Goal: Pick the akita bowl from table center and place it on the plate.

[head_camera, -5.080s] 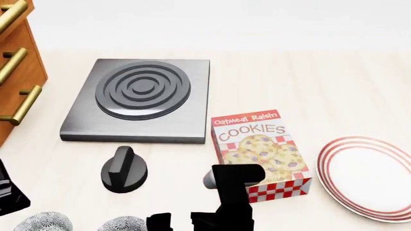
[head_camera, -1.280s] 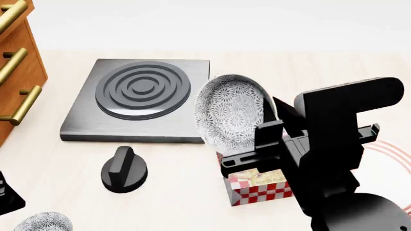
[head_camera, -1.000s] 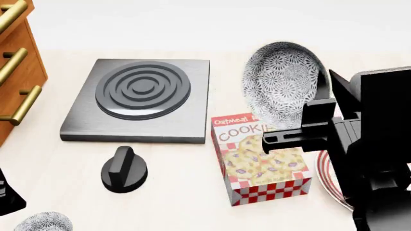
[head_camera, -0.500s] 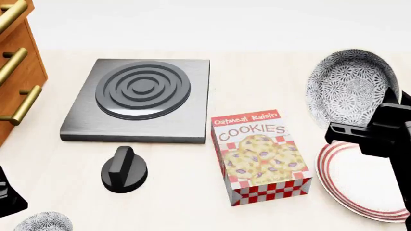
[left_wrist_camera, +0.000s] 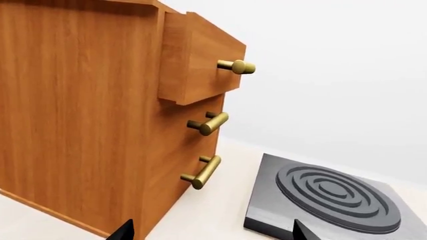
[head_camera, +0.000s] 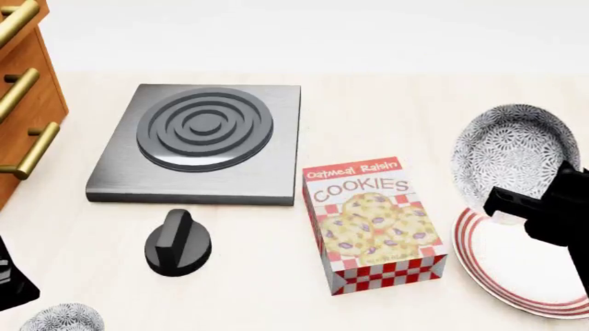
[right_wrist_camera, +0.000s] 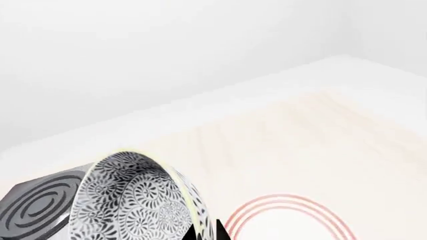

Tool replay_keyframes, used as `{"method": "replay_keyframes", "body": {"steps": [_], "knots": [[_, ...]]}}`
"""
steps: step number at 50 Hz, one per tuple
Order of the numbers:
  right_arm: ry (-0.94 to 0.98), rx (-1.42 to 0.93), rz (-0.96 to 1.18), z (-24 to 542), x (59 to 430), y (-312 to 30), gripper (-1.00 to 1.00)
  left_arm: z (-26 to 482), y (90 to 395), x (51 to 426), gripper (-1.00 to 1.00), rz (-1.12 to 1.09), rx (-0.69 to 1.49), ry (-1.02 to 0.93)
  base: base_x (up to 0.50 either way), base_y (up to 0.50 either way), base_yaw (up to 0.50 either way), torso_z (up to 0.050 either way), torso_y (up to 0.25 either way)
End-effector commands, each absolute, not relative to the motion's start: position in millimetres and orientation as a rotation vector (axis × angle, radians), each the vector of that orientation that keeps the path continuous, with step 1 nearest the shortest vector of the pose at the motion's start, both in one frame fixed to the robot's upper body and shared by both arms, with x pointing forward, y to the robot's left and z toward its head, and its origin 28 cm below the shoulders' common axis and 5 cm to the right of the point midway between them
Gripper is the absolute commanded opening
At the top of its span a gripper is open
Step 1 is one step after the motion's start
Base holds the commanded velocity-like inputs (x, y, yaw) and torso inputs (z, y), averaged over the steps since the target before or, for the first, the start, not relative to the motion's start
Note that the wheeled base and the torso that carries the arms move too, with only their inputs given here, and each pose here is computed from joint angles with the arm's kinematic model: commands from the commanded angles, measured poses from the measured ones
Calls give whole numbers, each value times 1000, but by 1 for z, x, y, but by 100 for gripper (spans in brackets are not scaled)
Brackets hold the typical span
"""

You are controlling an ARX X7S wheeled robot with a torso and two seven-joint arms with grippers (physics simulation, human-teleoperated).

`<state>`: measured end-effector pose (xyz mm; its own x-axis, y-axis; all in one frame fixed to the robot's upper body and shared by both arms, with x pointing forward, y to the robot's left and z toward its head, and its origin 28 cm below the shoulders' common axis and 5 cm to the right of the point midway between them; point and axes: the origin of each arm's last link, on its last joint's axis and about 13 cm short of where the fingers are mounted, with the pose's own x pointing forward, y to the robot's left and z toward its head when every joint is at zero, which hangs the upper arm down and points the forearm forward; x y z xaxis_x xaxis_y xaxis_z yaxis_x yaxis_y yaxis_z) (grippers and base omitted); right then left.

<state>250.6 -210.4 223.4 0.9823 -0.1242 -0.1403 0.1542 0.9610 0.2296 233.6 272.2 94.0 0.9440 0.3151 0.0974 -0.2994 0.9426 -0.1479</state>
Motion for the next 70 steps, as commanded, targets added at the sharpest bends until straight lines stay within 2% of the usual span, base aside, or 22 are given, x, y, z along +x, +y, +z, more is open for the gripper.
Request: {"method": "replay_keyframes", "body": {"steps": [1, 2, 10, 30, 70], "knots": [[214, 407, -91, 228, 254, -217, -100, 94, 271, 234, 100, 309, -132, -122, 0, 0, 0, 0, 0], [226, 488, -108, 230, 258, -220, -100, 94, 271, 234, 100, 311, -136, -120, 0, 0, 0, 0, 0], [282, 697, -171, 238, 270, -236, -100, 95, 272, 235, 100, 310, -147, -132, 0, 0, 0, 0, 0], [443, 899, -190, 251, 281, -246, -100, 94, 272, 233, 100, 305, -112, -156, 0, 0, 0, 0, 0], [427, 924, -278, 251, 281, -262, -100, 100, 276, 232, 100, 319, -159, -171, 0, 0, 0, 2, -96]]}}
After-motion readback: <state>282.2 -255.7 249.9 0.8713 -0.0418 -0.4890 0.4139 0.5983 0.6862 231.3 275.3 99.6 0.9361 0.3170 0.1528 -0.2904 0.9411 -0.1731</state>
